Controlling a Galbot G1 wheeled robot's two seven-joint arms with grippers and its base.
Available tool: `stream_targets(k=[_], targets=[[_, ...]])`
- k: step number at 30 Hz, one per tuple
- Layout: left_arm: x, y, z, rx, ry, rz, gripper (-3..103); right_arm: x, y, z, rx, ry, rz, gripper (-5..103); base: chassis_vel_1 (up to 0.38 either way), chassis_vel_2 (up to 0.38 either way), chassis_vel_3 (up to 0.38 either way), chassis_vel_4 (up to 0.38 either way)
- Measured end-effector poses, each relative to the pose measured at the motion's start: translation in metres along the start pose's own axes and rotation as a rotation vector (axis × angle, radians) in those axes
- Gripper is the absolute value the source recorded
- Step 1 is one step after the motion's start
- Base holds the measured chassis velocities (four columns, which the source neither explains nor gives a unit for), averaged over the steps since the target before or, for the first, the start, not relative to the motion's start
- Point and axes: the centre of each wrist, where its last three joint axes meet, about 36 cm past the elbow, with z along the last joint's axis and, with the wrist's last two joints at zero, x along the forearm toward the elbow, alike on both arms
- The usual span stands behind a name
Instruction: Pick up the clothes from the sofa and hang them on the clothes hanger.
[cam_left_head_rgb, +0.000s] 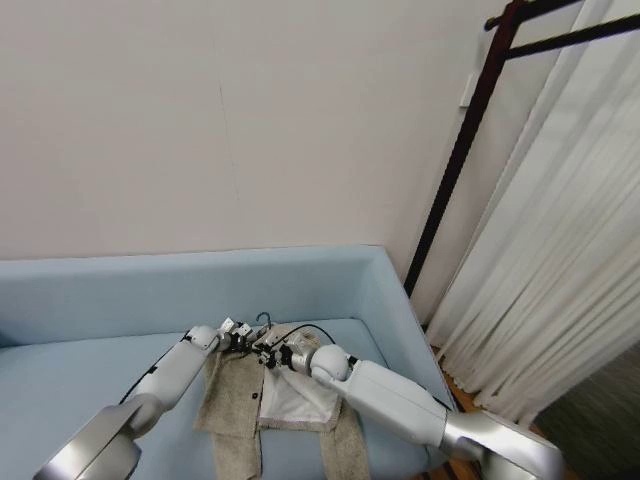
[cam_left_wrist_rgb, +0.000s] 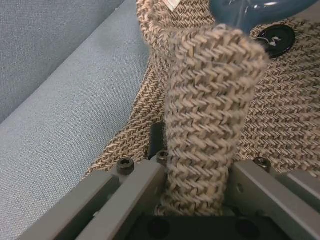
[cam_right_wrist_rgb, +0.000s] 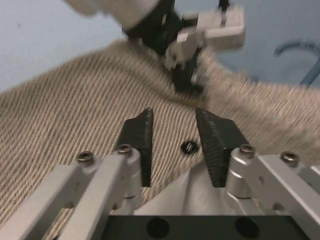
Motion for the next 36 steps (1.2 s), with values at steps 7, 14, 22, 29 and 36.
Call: stream_targets(k=[7,14,22,29,36], targets=[[0.001,0.001,0.003,0.001,-0.006,-0.003,4,0.025,0.010,-0.002,-0.062,-0.029,0.028,56,0.000,0.000,0.000,0.000],[0.003,0.000,0.010,0.004,-0.012,-0.003,4,0.074,-0.025,-0.022,-0.123,-0.058,0.086,78,0.000,0.000,0.000,0.000],[0.009,0.004,0.013,0.005,-0.012,-0.005,4,0.122,-0.084,0.002,-0.282,0.070,0.258,100,0.000,0.000,0.000,0.000],[0.010,0.006,0.014,0.003,-0.008,-0.006,4,0.151,-0.097,0.053,-0.440,0.194,0.307,100,0.000,0.000,0.000,0.000],[0.008,0.004,0.014,0.001,-0.007,-0.003,4,0.151,-0.091,0.061,-0.511,0.204,0.284,94,0.000,0.000,0.000,0.000]])
